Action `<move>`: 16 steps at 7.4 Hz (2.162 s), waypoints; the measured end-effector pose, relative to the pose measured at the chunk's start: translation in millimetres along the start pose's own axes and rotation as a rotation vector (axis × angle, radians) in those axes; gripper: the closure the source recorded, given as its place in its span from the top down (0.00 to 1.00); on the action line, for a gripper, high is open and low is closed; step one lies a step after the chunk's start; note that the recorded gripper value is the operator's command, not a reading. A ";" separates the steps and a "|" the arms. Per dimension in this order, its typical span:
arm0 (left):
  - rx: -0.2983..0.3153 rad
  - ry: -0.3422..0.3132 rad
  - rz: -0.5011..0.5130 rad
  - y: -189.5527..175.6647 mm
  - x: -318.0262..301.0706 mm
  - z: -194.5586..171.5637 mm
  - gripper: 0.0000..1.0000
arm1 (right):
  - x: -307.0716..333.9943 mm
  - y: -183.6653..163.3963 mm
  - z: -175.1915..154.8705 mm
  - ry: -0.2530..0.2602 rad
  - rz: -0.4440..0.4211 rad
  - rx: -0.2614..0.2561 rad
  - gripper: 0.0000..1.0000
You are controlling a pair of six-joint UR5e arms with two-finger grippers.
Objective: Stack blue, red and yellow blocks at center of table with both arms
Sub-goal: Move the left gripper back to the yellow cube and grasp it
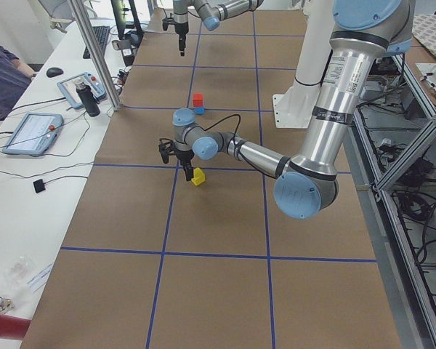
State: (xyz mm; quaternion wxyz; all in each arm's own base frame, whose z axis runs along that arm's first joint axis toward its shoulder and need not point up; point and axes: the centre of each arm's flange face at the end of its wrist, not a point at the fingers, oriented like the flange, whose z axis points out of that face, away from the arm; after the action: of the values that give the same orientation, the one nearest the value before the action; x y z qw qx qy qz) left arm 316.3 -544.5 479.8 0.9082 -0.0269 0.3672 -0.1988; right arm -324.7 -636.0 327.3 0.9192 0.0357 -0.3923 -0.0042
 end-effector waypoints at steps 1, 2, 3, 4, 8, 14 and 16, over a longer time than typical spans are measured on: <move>-0.004 0.007 0.002 1.6 -0.2 -2.8 1.00 | -0.4 0.1 -0.8 -0.001 -0.001 0.001 0.99; -0.009 0.008 0.001 3.4 -1.9 -3.2 1.00 | -0.3 0.2 -1.0 -0.001 0.000 0.001 0.99; -0.012 0.002 -0.002 5.1 -6.9 -0.9 1.00 | -0.1 0.3 -0.9 0.000 0.000 0.001 0.99; -0.013 -0.005 -0.005 6.5 -11.4 1.4 1.00 | 0.4 0.4 -0.6 0.001 0.000 0.001 0.99; -0.037 -0.028 0.013 25.4 -8.4 17.3 1.00 | 3.5 0.8 1.4 0.005 0.004 -0.001 0.99; -0.064 -0.029 0.047 62.0 -21.0 14.0 0.00 | 3.3 1.6 0.4 0.004 0.004 0.002 0.99; -0.068 -0.032 0.048 66.4 -22.7 9.3 0.00 | 3.3 1.4 0.0 0.003 0.004 0.002 0.99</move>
State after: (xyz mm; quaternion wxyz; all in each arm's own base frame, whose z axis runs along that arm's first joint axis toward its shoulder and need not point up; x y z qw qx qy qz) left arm 330.5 -475.7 488.5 0.9170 -0.0520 0.3598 -0.1641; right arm -322.5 -634.7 329.8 0.9198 0.0359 -0.3908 -0.0021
